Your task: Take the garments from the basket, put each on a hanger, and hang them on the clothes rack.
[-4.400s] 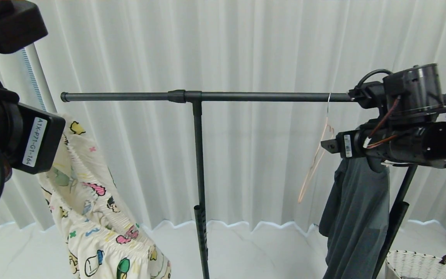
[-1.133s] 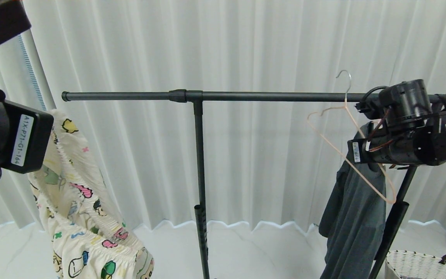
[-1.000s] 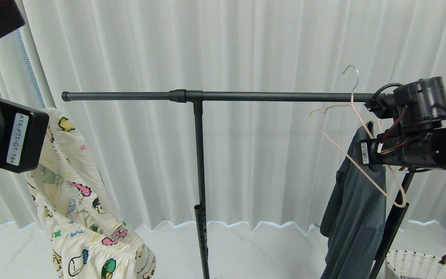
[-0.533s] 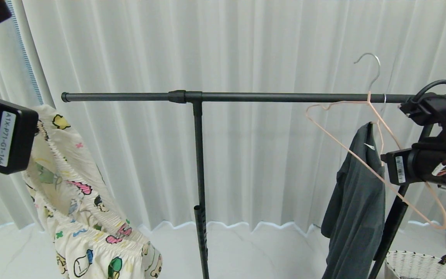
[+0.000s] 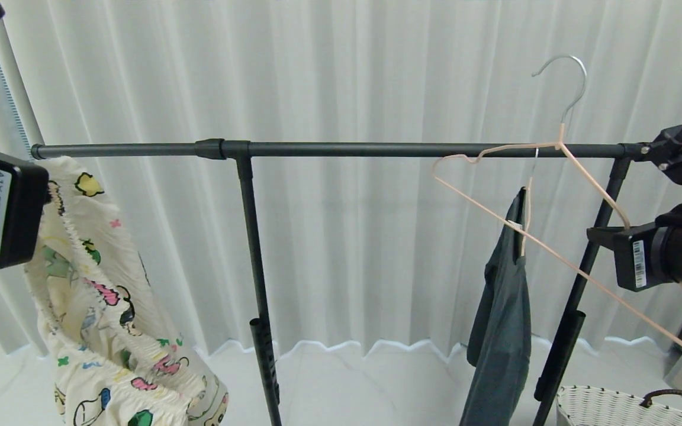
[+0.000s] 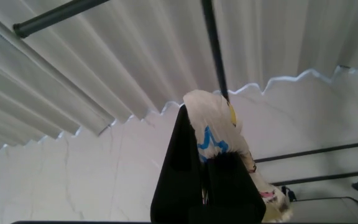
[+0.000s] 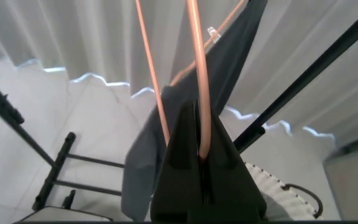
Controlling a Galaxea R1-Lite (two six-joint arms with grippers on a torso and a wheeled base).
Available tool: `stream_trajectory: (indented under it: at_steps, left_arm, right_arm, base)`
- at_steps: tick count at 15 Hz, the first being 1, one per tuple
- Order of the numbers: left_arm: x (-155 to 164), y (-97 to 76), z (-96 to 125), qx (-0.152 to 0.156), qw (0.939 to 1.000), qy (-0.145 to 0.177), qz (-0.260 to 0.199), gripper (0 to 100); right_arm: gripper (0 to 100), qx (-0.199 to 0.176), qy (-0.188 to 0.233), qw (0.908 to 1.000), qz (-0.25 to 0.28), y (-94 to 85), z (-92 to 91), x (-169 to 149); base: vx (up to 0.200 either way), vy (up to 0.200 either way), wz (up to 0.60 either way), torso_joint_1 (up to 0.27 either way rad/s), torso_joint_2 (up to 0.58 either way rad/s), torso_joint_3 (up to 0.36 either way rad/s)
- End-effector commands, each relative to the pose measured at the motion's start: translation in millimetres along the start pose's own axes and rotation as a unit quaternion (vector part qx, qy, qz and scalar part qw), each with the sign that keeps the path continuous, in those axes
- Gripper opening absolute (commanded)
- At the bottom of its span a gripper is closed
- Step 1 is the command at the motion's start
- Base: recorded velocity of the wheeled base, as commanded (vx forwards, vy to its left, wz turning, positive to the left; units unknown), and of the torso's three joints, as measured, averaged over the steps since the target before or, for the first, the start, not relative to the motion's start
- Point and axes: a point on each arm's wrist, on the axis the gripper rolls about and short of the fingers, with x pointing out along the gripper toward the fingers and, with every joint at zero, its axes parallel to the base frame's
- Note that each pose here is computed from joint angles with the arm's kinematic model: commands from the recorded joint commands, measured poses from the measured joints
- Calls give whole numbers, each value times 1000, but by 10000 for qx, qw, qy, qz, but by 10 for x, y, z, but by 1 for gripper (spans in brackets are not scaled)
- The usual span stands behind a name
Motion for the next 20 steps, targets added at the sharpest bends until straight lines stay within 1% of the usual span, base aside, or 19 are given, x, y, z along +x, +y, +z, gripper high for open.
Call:
stream_trajectory:
  at_steps: [1, 4, 7, 11, 15, 18, 20]
  left_arm:
    - [-5, 5, -10, 1, 10000, 1, -2, 0]
    - [1, 2, -29, 27, 10000, 27, 31, 0]
    - [7, -11, -45, 85, 9997, 31, 210, 0]
    - [-1, -24, -47, 117, 9997, 10, 197, 0]
    - [25, -50, -82, 189, 9996, 82, 198, 0]
    - [71, -89, -141, 300, 9991, 204, 217, 0]
    - [114, -126, -202, 417, 9984, 329, 213, 0]
  right_arm:
    - [0, -87, -44, 9995, 295, 105, -1, -44]
    - [0, -171, -93, 9980, 595, 212, -4, -100]
    - [0, -176, -151, 9972, 705, 234, 0, -154]
    - [0, -154, -208, 9971, 716, 209, -4, -206]
    - [0, -226, -202, 9957, 878, 203, -118, -321]
    - [0, -227, -161, 9911, 1300, 285, -236, -444]
    - [0, -189, -63, 9838, 1780, 398, -341, -551]
  base:
    - [0, -200, 0, -2, 2, 7]
    - [0, 0, 0, 0, 0, 0]
    - [0, 0, 0, 0, 0, 0]
    - [-200, 0, 0, 6, 7, 1]
    - [-200, 0, 0, 1, -1, 9]
    - [-200, 0, 0, 2, 2, 7]
    - [-200, 0, 0, 5, 0, 2]
